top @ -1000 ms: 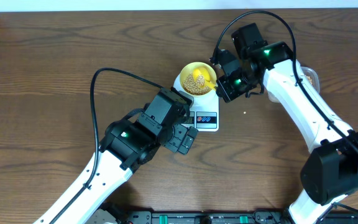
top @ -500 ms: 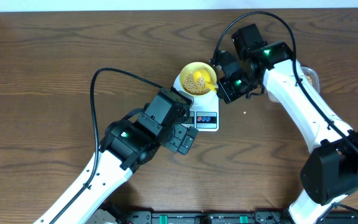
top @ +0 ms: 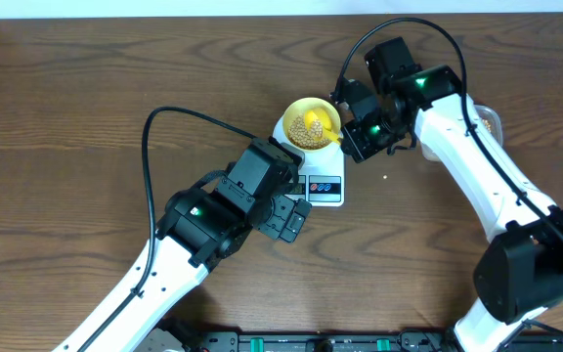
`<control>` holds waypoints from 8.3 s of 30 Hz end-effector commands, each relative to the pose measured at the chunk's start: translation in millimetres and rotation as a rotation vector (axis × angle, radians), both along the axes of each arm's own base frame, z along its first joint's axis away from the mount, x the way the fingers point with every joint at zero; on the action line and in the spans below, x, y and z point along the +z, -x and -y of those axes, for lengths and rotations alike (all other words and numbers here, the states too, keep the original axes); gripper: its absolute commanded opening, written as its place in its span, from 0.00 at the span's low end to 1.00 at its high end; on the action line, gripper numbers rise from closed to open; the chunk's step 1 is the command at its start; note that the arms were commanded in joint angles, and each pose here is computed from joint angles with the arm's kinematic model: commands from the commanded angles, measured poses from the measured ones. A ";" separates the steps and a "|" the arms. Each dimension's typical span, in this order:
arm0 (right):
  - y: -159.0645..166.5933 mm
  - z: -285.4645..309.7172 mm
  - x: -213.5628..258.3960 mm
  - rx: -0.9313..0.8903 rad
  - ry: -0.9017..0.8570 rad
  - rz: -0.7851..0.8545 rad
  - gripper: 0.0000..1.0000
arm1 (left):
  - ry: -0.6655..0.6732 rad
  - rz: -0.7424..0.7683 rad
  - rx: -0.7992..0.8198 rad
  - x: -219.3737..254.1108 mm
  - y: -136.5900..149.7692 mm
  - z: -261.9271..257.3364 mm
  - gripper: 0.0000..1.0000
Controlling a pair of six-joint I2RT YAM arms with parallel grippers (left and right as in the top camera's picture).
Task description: Scoop item into bowl and weigh 50g on scale
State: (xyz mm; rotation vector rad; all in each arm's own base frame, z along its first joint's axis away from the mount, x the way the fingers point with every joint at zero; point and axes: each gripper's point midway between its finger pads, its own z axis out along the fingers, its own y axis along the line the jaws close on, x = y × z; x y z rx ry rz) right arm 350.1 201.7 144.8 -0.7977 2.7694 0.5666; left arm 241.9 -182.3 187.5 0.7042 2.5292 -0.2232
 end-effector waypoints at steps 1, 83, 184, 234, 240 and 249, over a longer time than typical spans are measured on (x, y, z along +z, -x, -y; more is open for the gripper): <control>-3.9 -6.2 27.1 0.020 -0.038 0.072 0.01 | 0.007 0.020 -0.003 8.2 -3.5 1.0 0.99; -16.0 -1.4 36.5 -0.014 -0.001 0.126 0.01 | 0.007 0.020 -0.004 8.2 -3.5 1.1 0.99; -17.9 -1.3 32.1 0.108 0.254 0.281 0.01 | 0.007 0.020 -0.003 8.2 -3.5 1.0 0.99; -41.8 53.8 51.3 -0.239 -0.178 0.042 0.01 | 0.007 0.020 -0.003 8.2 -3.5 1.0 0.99; -52.2 85.2 50.8 -0.336 -0.174 0.040 0.01 | 0.007 0.020 -0.004 8.2 -3.5 1.1 0.99; -67.1 153.4 54.3 -0.515 -0.211 0.047 0.01 | 0.007 0.020 -0.004 8.2 -3.5 1.1 0.99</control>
